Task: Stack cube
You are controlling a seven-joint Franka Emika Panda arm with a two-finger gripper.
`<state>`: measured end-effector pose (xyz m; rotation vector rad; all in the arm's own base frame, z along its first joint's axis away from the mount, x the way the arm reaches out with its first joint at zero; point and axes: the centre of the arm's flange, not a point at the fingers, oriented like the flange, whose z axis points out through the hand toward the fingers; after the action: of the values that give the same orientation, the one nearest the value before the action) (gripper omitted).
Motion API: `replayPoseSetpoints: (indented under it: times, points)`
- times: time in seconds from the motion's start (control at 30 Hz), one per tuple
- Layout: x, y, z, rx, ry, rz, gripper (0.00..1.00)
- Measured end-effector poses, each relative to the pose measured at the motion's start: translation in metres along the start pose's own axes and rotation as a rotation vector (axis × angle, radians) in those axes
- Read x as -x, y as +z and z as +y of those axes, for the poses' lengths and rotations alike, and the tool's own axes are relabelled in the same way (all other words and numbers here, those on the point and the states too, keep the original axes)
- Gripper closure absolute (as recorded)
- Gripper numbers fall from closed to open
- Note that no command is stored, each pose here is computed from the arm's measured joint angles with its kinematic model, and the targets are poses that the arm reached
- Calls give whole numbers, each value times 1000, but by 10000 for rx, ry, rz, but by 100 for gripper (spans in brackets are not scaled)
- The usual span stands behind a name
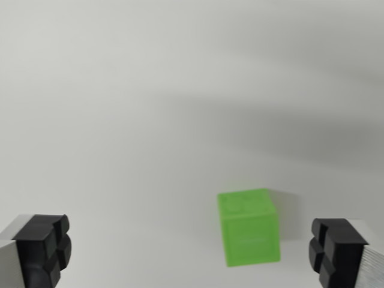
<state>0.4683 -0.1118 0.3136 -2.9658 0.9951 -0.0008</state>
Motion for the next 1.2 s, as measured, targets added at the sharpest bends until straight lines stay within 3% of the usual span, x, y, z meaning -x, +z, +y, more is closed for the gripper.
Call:
replayPoseSetpoints:
  times: [0.57,1.07,1.2]
  points:
    - [15,43,51,43,-877,1,0]
    - [30,87,101,144,-1781,-29,0]
    - [32,97,112,153,-1918,-35,0]
